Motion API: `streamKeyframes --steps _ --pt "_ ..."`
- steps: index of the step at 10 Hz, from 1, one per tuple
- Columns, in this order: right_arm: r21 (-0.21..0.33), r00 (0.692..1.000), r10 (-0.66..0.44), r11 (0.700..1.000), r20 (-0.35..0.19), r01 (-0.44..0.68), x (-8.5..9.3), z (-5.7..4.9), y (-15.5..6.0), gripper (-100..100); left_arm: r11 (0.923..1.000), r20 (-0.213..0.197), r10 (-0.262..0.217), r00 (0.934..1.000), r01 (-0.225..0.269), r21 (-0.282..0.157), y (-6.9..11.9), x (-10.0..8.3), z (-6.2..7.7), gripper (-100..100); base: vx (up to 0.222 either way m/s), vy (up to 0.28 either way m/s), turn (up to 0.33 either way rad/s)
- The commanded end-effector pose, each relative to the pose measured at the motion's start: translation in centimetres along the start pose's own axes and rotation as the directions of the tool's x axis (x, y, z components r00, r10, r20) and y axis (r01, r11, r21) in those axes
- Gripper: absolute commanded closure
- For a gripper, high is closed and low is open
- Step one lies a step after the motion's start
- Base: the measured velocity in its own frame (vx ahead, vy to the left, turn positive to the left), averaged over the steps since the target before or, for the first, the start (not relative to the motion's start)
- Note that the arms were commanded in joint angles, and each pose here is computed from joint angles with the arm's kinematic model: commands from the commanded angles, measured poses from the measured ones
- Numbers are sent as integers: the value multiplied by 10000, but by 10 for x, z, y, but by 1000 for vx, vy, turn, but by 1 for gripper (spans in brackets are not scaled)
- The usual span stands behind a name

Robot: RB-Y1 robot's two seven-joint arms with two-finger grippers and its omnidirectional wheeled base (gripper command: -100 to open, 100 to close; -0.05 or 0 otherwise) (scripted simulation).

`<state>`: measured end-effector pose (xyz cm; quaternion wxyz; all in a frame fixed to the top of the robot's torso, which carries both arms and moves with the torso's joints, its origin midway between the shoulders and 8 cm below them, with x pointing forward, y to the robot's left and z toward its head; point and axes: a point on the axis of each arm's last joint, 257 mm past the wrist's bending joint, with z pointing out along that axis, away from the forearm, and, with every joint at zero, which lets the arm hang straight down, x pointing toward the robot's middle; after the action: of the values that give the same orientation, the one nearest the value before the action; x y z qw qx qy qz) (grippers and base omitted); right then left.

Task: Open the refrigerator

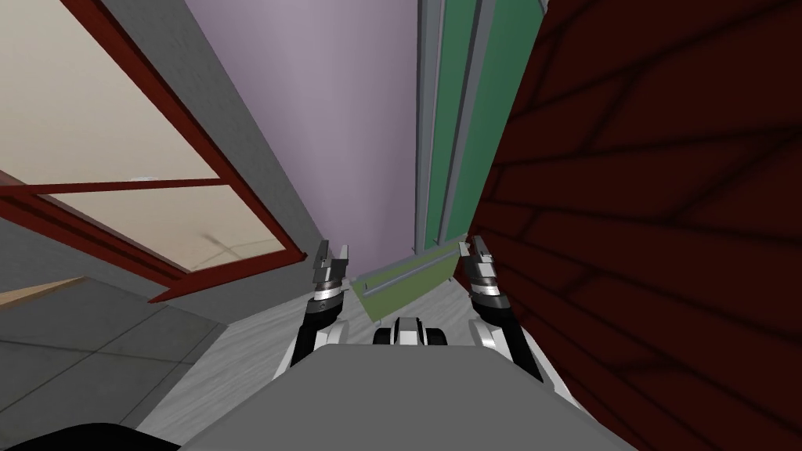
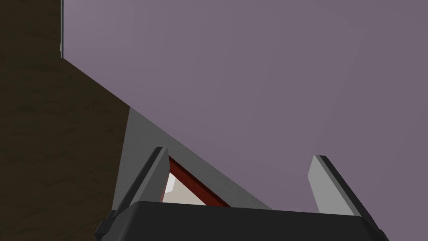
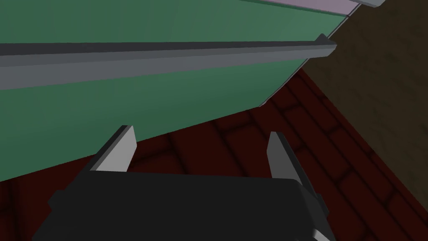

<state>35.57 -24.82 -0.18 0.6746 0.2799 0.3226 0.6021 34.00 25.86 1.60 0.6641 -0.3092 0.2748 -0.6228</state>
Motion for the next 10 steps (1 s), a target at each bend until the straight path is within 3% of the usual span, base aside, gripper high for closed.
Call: streamKeyframes --steps 1,7,10 --pt "-49 9954 957 9954 -75 -957 1 -1 -6 -100 10000 0 0 10000 0 0 0 0 0 0 -4 2 64" --pt "-125 9545 2981 9544 -55 -2981 1 -2 -20 -100 10000 0 0 10000 0 0 0 0 0 0 -6 2 77" --pt "-209 9054 4244 9053 50 -4243 -1 -3 -32 -100 10000 0 1 10000 -1 -1 0 0 0 0 -7 2 80"
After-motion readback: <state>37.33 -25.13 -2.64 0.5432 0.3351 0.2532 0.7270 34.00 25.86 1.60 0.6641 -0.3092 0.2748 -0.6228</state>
